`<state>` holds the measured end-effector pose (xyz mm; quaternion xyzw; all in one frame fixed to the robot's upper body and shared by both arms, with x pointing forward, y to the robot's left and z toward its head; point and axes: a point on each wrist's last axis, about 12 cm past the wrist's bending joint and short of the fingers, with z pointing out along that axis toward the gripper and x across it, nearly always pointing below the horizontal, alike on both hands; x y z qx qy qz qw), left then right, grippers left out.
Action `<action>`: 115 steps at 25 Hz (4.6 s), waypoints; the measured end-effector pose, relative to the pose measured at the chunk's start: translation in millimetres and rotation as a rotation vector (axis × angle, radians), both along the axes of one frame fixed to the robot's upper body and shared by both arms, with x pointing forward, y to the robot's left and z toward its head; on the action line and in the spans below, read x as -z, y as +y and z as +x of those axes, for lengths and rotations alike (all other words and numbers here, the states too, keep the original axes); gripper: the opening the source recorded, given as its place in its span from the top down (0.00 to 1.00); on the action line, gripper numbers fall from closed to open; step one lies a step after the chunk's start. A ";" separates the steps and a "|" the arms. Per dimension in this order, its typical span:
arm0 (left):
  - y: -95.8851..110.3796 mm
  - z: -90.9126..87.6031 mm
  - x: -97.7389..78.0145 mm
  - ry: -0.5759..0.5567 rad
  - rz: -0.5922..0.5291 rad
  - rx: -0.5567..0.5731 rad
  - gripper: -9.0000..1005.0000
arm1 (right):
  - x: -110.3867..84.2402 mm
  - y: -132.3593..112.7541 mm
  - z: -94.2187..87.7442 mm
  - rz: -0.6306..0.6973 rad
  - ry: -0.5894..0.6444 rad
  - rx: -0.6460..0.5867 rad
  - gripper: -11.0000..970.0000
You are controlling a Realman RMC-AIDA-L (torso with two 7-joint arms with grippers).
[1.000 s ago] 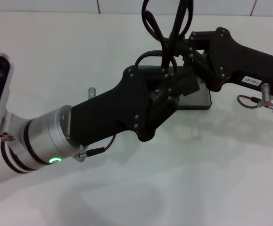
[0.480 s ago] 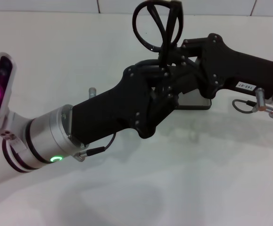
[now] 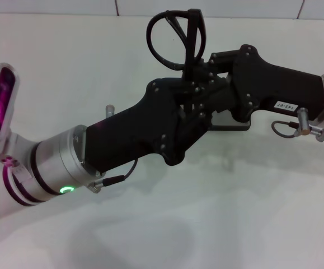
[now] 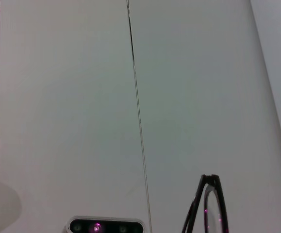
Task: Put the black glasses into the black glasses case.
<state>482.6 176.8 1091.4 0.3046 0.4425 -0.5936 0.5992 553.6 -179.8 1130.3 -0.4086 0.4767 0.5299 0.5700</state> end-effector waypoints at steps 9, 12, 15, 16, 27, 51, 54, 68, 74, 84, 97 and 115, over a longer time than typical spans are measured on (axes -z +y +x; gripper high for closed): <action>1.1 -0.8 0.6 0.001 0.003 0.004 0.89 | 1.2 -2.4 0.9 0.003 0.005 0.023 0.95; 3.8 -2.9 1.0 0.000 0.001 0.012 0.89 | 2.4 -3.4 2.4 -0.007 0.009 0.039 0.95; 9.6 -7.6 1.4 -0.001 -0.015 0.013 0.89 | 2.4 -6.1 3.9 -0.012 0.009 0.052 0.95; 11.3 -8.8 1.7 0.000 -0.019 0.010 0.89 | 2.2 -7.1 4.3 -0.011 0.008 0.057 0.95; 43.7 -21.5 0.7 -0.027 -0.076 -0.063 0.89 | -14.6 -7.8 -7.7 -0.261 -0.113 -0.071 0.95; 96.8 -39.8 -11.7 -0.146 0.106 0.122 0.89 | -46.8 67.5 -29.4 -1.414 -0.462 0.167 0.94; 96.6 -38.9 -11.7 -0.146 0.114 0.132 0.89 | -46.1 78.2 -30.3 -1.474 -0.530 0.207 0.94; 98.6 -35.8 -11.3 -0.143 0.103 0.087 0.89 | -28.6 86.2 -10.7 -1.479 -0.675 0.321 0.94; 97.9 -35.8 -11.1 -0.142 0.100 0.085 0.89 | -19.4 85.9 -4.1 -1.485 -0.687 0.332 0.94; 96.4 -35.4 -9.3 -0.135 0.086 0.056 0.89 | -9.6 91.3 -2.7 -1.468 -0.717 0.321 0.94; 95.2 -39.5 -5.1 -0.119 0.081 0.046 0.89 | -4.4 91.1 5.3 -1.442 -0.716 0.351 0.94; 93.3 -37.5 -6.1 -0.126 0.079 0.051 0.89 | -1.8 91.3 14.0 -1.441 -0.716 0.378 0.93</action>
